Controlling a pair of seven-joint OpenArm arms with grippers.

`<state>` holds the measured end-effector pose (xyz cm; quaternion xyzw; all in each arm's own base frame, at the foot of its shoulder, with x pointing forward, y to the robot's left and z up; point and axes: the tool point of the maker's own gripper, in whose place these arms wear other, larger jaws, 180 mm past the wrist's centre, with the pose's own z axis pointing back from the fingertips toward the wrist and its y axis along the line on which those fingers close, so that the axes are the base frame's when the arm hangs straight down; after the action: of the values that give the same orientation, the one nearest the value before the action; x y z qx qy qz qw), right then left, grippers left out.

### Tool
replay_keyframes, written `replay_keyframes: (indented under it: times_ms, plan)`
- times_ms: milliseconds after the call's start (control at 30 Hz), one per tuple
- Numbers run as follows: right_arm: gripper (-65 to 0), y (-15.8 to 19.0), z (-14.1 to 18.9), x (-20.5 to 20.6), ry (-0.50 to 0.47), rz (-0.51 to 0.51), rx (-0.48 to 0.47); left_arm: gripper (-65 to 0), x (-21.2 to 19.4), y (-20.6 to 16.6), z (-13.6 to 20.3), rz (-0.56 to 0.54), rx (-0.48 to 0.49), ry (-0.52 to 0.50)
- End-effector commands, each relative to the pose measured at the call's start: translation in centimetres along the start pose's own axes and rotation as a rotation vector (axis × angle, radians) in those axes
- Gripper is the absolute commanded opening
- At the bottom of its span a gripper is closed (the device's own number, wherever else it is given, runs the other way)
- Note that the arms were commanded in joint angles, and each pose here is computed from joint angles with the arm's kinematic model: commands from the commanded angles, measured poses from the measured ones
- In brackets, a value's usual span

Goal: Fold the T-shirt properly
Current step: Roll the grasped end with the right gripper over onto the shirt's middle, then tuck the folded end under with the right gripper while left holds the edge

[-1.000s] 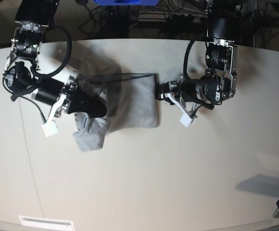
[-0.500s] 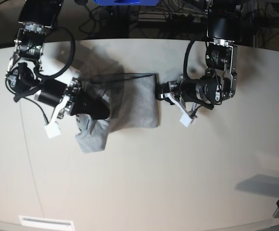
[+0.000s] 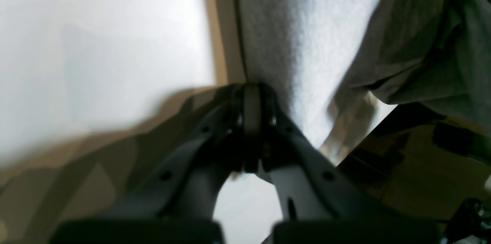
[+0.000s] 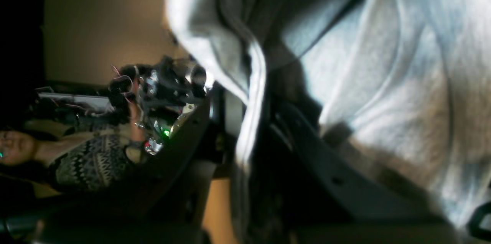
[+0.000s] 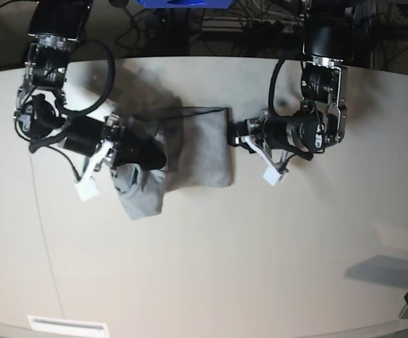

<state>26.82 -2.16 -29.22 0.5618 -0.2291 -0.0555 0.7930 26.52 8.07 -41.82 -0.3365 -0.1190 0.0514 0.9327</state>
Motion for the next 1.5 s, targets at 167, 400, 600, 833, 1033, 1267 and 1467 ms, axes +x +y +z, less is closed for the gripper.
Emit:
replay_keyframes:
  times_ms: [167, 400, 600, 833, 1033, 1267, 1467]
  plan:
    - [-64.1, 1.4, -1.2, 0.2, 0.0, -0.065, 0.031, -65.0, 0.2, 0.8, 0.4, -0.014, 0.049, 0.005]
    - [-64.4, 1.2, -2.3, -0.4, 0.019, -0.066, 0.004, -65.0, 0.1, 0.9, 0.4, -0.013, 0.049, 0.006]
    - [-64.3, -0.3, -2.2, -0.6, 0.023, -0.042, -0.081, -65.0, 0.1, 1.0, 0.4, -0.013, 0.051, 0.005]
    - [-64.1, -0.3, -2.3, -0.5, 0.022, -0.043, -0.081, -65.0, 0.1, 1.0, 0.4, -0.013, 0.051, 0.005]
    - [-64.0, -0.3, -2.3, -0.7, 0.027, -0.044, -0.081, -65.0, 0.1, 0.9, 0.4, -0.014, 0.05, 0.004]
    - [-59.1, -0.4, -2.3, -0.8, 0.032, -0.046, -0.082, -65.0, 0.2, 0.9, 0.5, -0.015, 0.05, 0.005]
    - [-36.0, -0.2, -2.3, -1.0, 0.035, -0.051, -0.074, -65.0, 0.2, 0.9, 0.5, -0.015, 0.05, 0.005]
